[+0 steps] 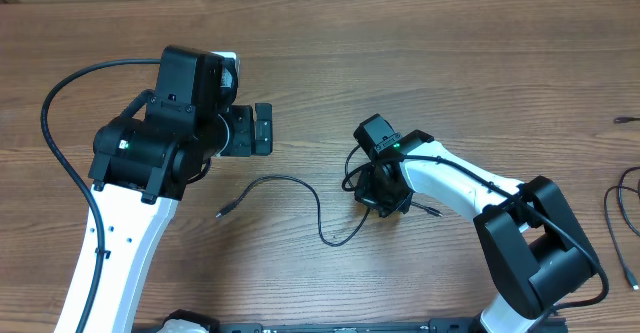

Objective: Untangle cables

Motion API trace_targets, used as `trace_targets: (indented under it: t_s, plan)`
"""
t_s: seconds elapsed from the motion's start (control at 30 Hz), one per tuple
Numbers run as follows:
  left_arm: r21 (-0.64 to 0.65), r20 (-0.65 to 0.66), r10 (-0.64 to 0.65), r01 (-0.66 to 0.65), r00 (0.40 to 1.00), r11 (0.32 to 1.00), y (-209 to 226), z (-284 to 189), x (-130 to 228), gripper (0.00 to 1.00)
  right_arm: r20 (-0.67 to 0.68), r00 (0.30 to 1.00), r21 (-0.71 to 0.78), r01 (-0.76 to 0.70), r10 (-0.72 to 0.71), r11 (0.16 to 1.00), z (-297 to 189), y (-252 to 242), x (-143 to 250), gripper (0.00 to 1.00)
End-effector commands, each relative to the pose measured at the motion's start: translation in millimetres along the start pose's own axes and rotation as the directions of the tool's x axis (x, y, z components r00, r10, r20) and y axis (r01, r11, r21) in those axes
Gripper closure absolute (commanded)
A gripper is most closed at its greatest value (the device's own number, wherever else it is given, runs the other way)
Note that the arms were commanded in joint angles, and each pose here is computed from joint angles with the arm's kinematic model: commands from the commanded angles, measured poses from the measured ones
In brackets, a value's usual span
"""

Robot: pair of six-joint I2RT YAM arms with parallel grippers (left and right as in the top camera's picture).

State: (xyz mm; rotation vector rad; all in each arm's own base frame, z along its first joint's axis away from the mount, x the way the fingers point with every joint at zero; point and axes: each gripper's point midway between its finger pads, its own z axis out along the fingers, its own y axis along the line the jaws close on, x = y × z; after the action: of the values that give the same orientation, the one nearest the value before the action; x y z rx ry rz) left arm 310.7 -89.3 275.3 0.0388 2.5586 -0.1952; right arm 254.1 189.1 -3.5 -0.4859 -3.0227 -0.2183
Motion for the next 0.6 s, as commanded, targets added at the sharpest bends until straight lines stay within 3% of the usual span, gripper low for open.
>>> trace_targets:
  t_s: [0.0, 0.13, 0.33, 0.57]
  plan:
    - [0.012, 0.012, 0.017, -0.017, 1.0, 1.0, -2, -3, -5, 0.0, -0.024, 1.0, 0.083, 0.021, -0.019, 0.996, 20, -16, 1, 0.96]
    - [0.012, 0.012, 0.017, -0.017, 1.0, 1.0, -2, -3, -5, 0.0, 0.038, 0.998, 0.051, 0.049, -0.051, 0.997, -2, -1, -13, 0.96]
    - [0.012, 0.012, 0.017, -0.017, 1.0, 1.0, -2, -3, -5, 0.0, 0.297, 0.953, -0.064, 0.079, -0.056, 0.995, -81, 40, -58, 0.96]
    - [0.012, 0.012, 0.017, -0.017, 1.0, 1.0, -2, -3, -5, 0.0, 0.614, 0.789, -0.148, 0.103, 0.01, 0.984, -203, 62, -97, 0.96]
